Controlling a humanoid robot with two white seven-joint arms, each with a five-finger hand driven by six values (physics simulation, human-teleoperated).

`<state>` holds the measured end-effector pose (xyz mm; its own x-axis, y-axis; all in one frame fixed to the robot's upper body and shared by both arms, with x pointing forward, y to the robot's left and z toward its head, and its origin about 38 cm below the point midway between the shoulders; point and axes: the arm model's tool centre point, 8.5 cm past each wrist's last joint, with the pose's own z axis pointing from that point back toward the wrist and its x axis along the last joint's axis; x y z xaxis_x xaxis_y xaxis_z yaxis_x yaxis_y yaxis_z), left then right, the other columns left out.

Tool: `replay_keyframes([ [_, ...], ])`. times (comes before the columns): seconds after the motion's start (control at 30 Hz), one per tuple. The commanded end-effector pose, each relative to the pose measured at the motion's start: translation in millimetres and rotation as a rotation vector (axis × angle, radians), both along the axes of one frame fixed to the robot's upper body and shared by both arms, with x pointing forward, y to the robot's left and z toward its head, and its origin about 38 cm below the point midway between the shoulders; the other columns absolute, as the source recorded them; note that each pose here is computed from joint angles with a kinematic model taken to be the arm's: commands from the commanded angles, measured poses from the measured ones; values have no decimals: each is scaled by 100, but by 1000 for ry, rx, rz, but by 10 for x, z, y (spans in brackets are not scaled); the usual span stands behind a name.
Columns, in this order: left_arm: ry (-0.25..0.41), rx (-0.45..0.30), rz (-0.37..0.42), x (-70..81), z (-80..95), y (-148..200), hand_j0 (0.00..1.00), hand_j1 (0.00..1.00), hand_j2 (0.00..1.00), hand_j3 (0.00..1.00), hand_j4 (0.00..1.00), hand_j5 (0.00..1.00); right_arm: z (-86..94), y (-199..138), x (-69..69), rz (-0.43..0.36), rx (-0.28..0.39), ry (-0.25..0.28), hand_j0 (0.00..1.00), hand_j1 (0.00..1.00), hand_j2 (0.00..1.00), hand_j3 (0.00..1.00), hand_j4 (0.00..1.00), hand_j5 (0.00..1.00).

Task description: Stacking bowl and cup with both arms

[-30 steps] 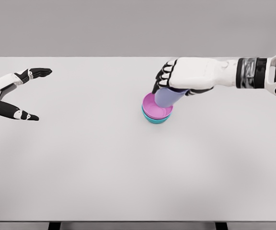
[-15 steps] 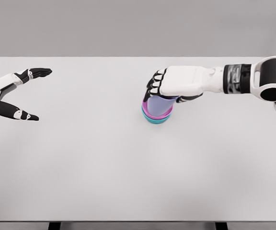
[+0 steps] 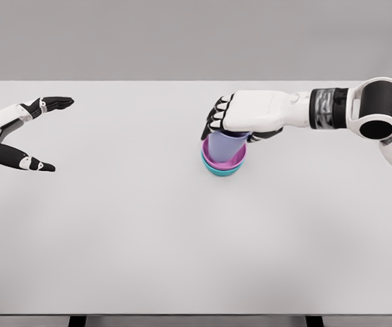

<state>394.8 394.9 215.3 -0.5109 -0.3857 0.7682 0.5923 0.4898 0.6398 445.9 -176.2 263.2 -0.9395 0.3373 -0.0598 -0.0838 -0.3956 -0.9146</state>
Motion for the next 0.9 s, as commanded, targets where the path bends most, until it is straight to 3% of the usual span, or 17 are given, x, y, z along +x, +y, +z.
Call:
replay_keyframes([
  [0.0, 2, -7, 3, 1, 9, 7, 100, 100, 100, 100, 100, 100, -14, -6, 23, -9, 2, 5, 80, 80, 80, 80, 80, 80],
  [0.13, 3, -7, 3, -2, 3, 7, 100, 100, 100, 100, 100, 100, -33, -3, 37, -13, 3, 11, 82, 82, 82, 82, 82, 82],
  [0.23, 3, -7, 3, -2, 3, 7, 100, 100, 100, 100, 100, 100, -34, 8, 22, -7, -4, 5, 99, 99, 99, 99, 99, 99],
  [0.37, 3, -8, 2, -1, 0, 3, 100, 100, 100, 100, 100, 100, -12, 15, 7, -1, -4, 0, 100, 100, 100, 100, 100, 100],
  [0.47, 3, -8, 2, -1, 0, 3, 100, 100, 100, 100, 100, 100, 160, -91, 10, -19, 19, -36, 100, 100, 100, 100, 100, 100],
  [0.57, 3, -7, 3, -2, 3, 7, 100, 100, 100, 100, 100, 100, 505, -619, 79, -139, 42, -110, 100, 100, 100, 100, 100, 100],
  [0.63, 3, -7, 3, -2, 3, 7, 100, 100, 100, 100, 100, 100, 547, -1251, 46, -280, 15, -115, 100, 100, 100, 100, 100, 100],
  [0.7, 5, -5, 8, 0, -1, 25, 100, 100, 100, 100, 100, 100, 475, -1745, 8, -405, 18, -91, 100, 100, 100, 100, 100, 100],
  [0.77, 5, -3, 18, 6, 2, 62, 100, 100, 100, 100, 100, 100, 451, -1948, -18, -459, 30, -83, 100, 100, 100, 100, 100, 100],
  [0.87, 2, -5, 26, 10, 10, 82, 100, 100, 100, 100, 100, 100, 447, -1955, -34, -457, 22, -82, 100, 100, 100, 100, 100, 100],
])
